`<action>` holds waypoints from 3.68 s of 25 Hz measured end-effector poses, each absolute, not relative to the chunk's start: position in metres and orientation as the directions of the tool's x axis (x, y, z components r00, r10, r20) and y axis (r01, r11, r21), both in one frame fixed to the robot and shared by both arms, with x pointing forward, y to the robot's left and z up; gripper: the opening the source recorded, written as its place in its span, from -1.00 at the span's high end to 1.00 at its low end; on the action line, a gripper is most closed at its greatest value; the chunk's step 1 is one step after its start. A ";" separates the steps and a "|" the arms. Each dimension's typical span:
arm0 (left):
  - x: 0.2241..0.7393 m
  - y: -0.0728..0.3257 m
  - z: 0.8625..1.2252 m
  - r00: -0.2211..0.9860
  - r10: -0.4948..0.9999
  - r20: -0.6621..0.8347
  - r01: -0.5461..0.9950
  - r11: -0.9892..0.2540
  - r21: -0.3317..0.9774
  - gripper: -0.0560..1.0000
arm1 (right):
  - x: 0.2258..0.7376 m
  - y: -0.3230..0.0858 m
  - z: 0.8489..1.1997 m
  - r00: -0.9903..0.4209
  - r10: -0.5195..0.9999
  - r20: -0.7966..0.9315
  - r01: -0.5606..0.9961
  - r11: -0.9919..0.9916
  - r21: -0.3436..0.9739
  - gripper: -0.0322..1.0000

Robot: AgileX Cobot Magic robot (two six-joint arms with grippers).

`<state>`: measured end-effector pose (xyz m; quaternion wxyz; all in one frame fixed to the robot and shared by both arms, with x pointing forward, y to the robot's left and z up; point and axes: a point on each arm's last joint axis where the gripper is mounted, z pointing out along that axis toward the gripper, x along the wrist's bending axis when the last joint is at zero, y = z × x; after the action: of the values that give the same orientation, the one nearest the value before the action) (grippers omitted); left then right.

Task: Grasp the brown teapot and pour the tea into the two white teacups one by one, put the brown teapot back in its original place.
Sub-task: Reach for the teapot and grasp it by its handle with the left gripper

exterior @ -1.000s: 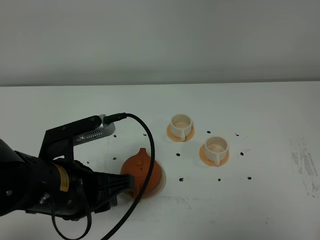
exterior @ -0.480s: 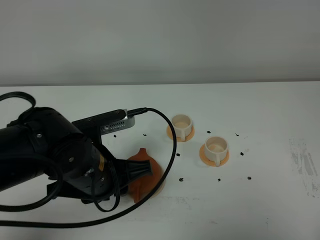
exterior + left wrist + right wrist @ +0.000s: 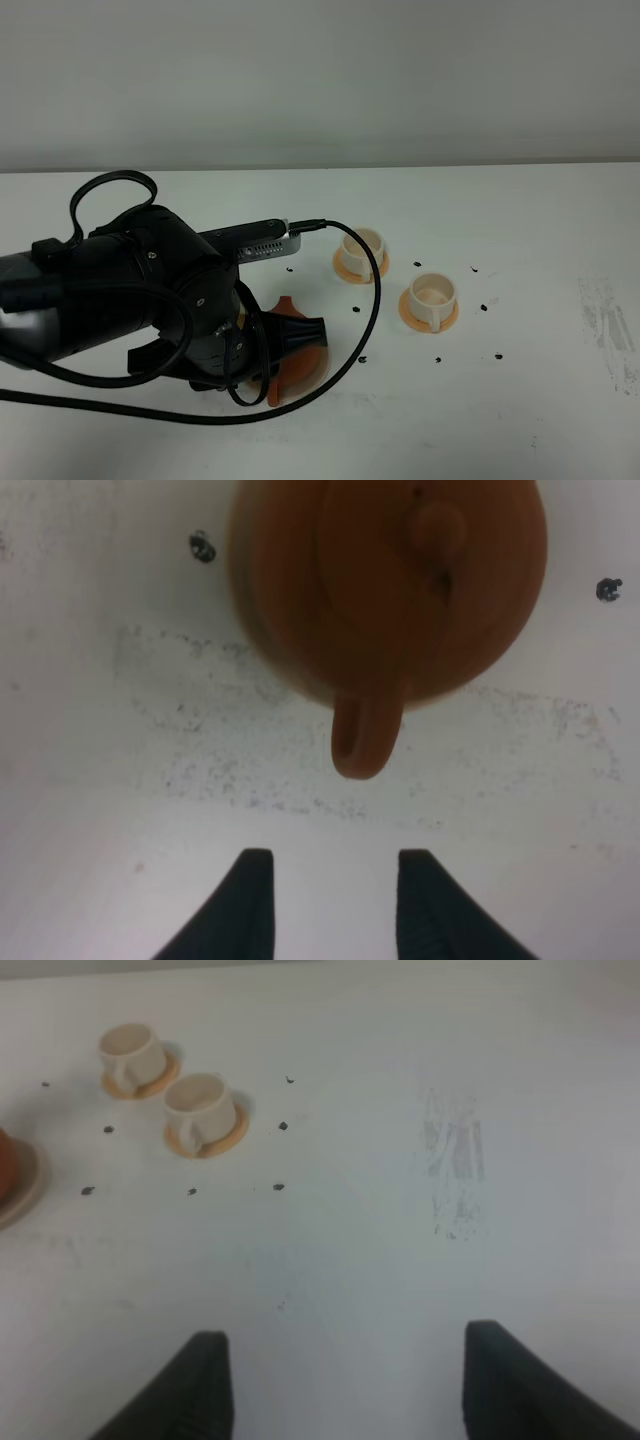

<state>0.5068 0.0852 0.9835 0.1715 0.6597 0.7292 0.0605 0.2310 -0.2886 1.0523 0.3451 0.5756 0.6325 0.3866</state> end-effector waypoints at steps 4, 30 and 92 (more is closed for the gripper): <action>0.508 0.084 0.981 -0.052 0.985 -0.166 0.942 0.104 0.320 0.27 | 0.231 -0.289 1.052 -0.099 0.995 0.009 0.461 0.038 0.886 -0.07; 0.513 0.081 0.972 -0.033 0.986 -0.163 0.939 0.087 0.334 0.27 | 0.231 -0.289 1.052 -0.099 0.995 0.009 0.461 0.038 0.886 -0.07; 0.531 0.068 0.929 0.055 0.988 -0.147 0.927 0.004 0.374 0.27 | 0.231 -0.289 1.052 -0.099 0.995 0.009 0.461 0.038 0.886 -0.07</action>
<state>0.5307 0.0677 0.9289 0.1896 0.7013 0.6826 0.0795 0.2310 -0.2886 1.0523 0.3451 0.5756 0.6325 0.3866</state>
